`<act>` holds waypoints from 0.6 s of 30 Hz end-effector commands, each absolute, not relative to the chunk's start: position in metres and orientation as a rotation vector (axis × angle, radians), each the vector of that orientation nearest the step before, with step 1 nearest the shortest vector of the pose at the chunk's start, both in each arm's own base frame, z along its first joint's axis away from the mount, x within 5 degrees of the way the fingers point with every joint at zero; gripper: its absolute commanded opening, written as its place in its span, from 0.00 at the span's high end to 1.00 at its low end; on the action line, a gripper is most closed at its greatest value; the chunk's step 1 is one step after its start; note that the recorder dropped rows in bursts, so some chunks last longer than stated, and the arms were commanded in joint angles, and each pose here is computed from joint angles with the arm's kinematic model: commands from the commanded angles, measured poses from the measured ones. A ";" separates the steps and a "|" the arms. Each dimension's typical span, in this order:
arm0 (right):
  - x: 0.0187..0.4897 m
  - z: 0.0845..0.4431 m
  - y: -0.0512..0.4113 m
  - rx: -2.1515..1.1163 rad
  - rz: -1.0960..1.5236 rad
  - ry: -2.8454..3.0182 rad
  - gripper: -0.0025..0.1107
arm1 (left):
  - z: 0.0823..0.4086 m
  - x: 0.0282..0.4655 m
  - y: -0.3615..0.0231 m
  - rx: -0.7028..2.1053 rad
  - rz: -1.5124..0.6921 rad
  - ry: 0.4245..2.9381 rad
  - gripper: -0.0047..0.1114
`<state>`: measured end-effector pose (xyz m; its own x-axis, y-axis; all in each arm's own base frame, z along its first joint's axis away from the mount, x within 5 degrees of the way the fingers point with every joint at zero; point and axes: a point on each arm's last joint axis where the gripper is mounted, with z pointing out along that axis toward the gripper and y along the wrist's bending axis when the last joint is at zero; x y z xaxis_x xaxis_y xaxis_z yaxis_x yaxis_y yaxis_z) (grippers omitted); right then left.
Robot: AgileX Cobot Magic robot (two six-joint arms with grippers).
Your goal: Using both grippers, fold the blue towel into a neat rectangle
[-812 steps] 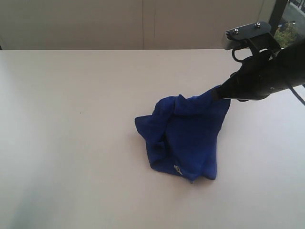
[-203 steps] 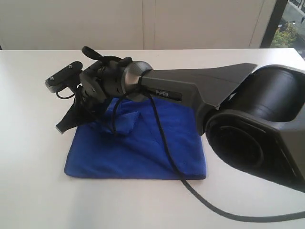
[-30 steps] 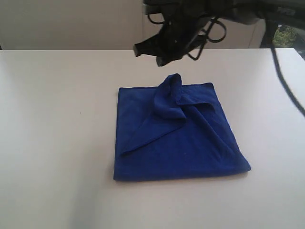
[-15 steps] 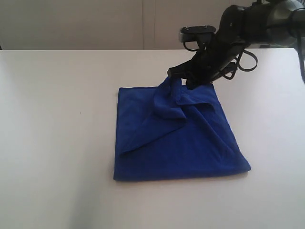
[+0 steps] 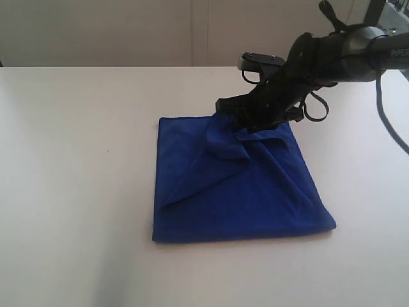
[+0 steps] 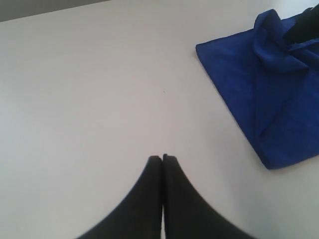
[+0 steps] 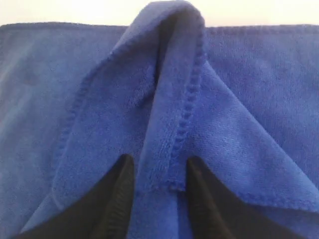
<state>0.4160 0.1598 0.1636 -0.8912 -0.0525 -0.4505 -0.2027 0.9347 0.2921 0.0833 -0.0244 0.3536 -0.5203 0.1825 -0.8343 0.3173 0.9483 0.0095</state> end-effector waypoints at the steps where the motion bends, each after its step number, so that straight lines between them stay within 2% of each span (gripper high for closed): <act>1: 0.417 0.165 0.159 -0.136 0.504 2.636 0.65 | 0.352 0.082 -0.025 0.356 -0.189 2.136 0.96; 14: 0.420 0.145 0.160 -0.085 0.507 2.649 0.66 | 0.352 0.082 -0.025 0.356 -0.189 2.136 0.96; 18: 0.420 0.150 0.160 -0.085 0.508 2.634 0.71 | 0.352 0.082 -0.025 0.356 -0.189 2.136 0.96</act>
